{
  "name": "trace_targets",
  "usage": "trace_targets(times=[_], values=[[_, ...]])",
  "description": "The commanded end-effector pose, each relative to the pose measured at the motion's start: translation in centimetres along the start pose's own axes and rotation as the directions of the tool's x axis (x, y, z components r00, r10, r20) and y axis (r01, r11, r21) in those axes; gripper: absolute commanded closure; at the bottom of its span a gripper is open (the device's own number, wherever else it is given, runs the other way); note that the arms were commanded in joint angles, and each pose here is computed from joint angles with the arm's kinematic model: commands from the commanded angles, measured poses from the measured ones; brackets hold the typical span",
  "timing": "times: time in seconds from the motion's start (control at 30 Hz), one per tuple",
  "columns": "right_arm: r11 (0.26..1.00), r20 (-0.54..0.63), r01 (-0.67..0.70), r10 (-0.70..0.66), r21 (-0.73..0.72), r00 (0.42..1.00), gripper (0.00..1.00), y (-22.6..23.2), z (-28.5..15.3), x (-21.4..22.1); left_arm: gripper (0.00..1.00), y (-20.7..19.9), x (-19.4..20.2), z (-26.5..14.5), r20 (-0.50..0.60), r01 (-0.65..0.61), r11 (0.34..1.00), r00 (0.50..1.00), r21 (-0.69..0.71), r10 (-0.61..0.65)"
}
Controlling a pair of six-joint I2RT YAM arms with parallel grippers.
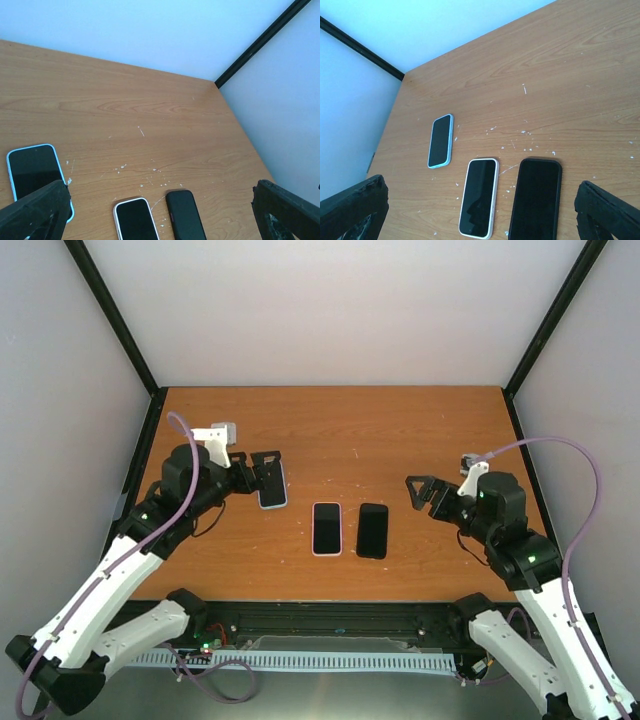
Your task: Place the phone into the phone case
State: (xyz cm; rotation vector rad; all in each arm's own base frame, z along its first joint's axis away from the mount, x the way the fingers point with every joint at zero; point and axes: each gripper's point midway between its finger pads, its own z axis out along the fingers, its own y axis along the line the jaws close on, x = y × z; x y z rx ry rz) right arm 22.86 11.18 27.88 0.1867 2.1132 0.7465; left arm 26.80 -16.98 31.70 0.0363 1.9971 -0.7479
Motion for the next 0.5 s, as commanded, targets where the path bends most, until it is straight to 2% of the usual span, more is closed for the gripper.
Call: trace_targets(times=[0.0, 0.47], values=[[1.0, -0.01, -0.01, 0.01, -0.006, 1.0, 0.0, -0.3, -0.5, 0.7, 0.0, -0.3, -1.1, -0.5, 0.043, 0.006, 1.0, 0.999, 0.007, -0.006], [0.999, -0.026, -0.02, 0.02, -0.025, 0.999, 0.0, -0.3, 0.1, 1.3, 0.01, 0.7, 1.2, 1.4, -0.012, 0.018, 1.0, 1.0, 0.0, -0.018]])
